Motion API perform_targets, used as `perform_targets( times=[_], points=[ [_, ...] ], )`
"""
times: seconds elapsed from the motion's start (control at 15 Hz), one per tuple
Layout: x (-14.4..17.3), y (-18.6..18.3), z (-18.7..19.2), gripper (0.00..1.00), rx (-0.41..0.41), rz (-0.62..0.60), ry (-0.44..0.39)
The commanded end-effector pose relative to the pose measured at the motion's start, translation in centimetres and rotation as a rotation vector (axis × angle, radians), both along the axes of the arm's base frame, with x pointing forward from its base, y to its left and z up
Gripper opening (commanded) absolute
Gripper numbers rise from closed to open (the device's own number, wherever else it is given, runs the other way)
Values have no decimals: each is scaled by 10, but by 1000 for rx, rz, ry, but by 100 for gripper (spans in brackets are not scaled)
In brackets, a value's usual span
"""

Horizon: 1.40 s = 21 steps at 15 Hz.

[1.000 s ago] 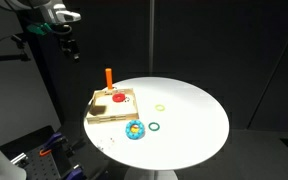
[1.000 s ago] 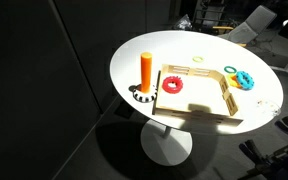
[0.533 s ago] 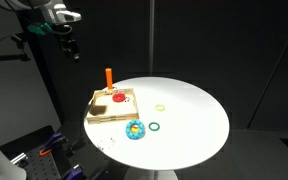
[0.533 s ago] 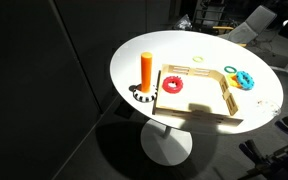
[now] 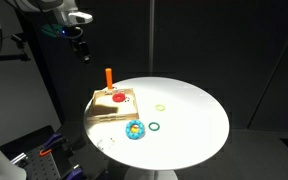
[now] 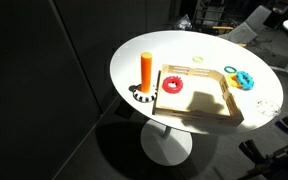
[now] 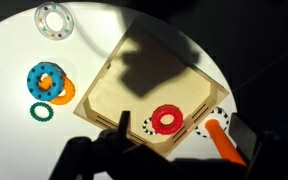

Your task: Take the orange ring off of the tray

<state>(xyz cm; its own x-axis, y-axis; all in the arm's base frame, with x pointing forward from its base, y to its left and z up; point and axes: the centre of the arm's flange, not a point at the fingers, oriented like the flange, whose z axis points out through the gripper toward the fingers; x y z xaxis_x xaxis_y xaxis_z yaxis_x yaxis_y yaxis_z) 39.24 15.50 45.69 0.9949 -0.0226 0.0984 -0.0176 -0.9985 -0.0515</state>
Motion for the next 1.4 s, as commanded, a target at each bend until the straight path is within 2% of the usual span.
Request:
perform_targets(
  times=[0.0, 0.27, 0.67, 0.8, 0.87, 1.33],
  points=[
    [39, -10, -3, 100, 39, -28, 2],
    [71, -18, -25, 100, 58, -57, 42],
    [100, -21, -71, 100, 13, -72, 121],
    [105, -23, -76, 100, 1, -69, 129],
    [90, -22, -80, 100, 14, -66, 133],
    [97, -23, -82, 100, 10, -64, 133]
  ],
)
